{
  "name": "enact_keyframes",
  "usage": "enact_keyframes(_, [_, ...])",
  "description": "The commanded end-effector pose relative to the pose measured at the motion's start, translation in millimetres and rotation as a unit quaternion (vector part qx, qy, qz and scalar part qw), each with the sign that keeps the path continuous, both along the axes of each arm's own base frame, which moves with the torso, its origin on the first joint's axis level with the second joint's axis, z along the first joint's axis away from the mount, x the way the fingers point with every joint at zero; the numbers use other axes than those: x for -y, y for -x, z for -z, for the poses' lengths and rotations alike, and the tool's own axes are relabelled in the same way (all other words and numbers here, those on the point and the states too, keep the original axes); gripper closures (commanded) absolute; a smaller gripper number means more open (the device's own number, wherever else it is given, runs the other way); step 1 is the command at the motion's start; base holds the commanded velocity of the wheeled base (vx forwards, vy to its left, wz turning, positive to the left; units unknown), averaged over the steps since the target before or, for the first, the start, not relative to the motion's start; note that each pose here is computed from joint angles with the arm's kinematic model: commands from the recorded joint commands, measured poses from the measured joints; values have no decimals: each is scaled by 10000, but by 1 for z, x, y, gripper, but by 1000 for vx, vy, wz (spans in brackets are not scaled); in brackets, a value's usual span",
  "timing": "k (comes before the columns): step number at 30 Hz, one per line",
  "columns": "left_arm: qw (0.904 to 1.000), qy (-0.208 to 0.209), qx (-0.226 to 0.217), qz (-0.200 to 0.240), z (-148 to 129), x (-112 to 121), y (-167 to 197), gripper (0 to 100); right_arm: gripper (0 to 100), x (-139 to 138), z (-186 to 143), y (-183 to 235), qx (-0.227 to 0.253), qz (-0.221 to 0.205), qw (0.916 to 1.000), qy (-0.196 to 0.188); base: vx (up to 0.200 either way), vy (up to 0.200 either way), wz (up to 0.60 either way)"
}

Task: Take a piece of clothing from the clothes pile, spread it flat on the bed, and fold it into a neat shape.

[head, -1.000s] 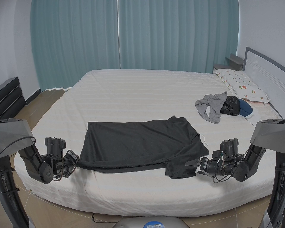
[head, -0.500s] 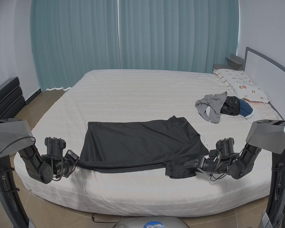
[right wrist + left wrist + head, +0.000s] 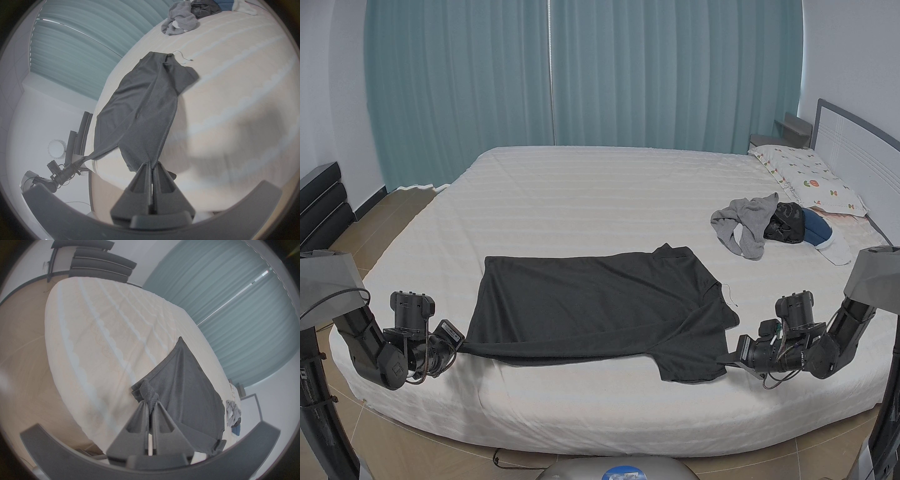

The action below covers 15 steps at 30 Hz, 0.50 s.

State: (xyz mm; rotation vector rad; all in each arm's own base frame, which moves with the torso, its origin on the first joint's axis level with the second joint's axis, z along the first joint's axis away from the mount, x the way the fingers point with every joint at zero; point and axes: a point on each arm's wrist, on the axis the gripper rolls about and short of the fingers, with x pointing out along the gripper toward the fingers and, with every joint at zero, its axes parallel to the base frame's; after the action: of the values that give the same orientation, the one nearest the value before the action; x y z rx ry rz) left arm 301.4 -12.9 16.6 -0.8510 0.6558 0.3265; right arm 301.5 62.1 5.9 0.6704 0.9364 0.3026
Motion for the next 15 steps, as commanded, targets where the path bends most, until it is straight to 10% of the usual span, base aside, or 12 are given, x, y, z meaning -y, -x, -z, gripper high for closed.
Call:
enact_keyframes(1, [9996, -285, 75, 49, -11, -11, 11, 100, 100, 14, -22, 39, 46, -9, 10000, 88, 0, 0, 0])
enact_keyframes(15, [9869, -1291, -506, 819, -1, -9, 47, 100, 100, 24, -7, 110, -637, -411, 9958, 518, 0, 0, 0])
